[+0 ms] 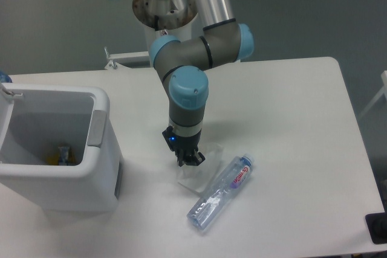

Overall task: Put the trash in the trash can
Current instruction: 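Close the gripper on the plastic bag and lift it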

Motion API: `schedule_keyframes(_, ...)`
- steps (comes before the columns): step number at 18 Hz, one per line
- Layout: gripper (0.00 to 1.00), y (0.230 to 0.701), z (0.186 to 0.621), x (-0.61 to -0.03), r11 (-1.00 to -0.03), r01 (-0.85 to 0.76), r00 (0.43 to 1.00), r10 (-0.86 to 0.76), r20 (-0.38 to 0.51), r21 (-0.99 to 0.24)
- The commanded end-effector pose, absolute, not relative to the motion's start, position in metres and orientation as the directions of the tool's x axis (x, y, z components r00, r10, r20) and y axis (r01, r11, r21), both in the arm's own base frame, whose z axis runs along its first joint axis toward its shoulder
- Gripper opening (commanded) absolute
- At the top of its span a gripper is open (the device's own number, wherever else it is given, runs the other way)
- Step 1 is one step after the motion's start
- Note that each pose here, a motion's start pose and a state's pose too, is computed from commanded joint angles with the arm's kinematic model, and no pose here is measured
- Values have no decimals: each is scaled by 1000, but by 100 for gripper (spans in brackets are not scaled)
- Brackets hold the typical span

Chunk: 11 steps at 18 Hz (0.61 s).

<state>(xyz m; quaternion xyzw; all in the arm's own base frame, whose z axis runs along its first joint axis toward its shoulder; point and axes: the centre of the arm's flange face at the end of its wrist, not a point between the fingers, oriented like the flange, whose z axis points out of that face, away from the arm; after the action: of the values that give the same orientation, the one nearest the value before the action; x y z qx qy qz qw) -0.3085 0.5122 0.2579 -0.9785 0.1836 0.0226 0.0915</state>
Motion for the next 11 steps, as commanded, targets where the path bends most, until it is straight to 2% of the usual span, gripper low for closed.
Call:
schedule_keyframes(3,0,521,280,-310,-927,-303,953,-291,-88,-221)
schedule_keyframes(7,0,541,336,-324,-891,-195,981,-185,-64,-409)
schedule_keyframes(11,0,555,434,-323,-772,-78,995,-96,-5,-631)
